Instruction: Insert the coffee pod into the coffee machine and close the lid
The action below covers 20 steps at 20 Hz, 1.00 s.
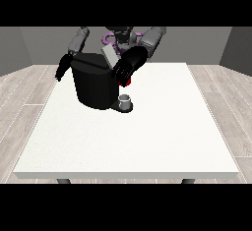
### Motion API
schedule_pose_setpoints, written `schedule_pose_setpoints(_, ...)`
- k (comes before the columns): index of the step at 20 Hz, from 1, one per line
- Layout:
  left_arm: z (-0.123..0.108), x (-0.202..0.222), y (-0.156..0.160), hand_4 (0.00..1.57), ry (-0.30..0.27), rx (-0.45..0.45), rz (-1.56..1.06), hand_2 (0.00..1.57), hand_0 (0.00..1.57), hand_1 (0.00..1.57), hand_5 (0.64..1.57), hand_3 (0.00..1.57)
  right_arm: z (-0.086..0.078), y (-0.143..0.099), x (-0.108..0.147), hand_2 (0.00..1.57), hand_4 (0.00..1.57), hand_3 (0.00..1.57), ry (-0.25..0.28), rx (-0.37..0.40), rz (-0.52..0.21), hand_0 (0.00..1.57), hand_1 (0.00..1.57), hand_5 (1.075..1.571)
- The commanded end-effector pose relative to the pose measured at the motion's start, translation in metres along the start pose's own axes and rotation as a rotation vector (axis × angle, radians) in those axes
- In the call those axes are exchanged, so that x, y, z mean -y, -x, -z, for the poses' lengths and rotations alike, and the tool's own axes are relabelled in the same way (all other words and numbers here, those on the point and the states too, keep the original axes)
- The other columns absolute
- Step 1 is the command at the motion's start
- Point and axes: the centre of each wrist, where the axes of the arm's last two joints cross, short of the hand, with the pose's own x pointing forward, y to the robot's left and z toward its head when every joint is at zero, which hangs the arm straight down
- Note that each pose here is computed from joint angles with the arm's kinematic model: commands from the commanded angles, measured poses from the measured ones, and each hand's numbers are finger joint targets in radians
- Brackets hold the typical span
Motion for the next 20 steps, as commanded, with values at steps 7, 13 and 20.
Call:
schedule_pose_setpoints(7, -0.006, 0.065, 0.003, 0.00, 0.124, -0.040, -0.069, 0.22, 0.00, 0.00, 1.571, 0.15, -0.018, 0.038, 0.014, 0.00, 0.00, 0.00, 0.010, -0.136, 0.026, 0.00, 0.00, 1.571)
schedule_pose_setpoints(13, -0.017, 0.118, -0.005, 0.00, 0.252, -0.030, -0.156, 0.00, 0.00, 0.00, 1.571, 0.00, -0.054, 0.097, 0.040, 0.00, 0.00, 0.00, 0.057, -0.281, 0.016, 0.00, 0.00, 1.571)
schedule_pose_setpoints(20, -0.048, 0.208, -0.012, 0.37, 0.142, -0.063, -0.751, 0.00, 0.00, 0.00, 1.571, 0.00, -0.077, 0.111, 0.041, 0.00, 0.00, 0.00, 0.074, -0.344, 0.017, 0.00, 0.00, 1.571)
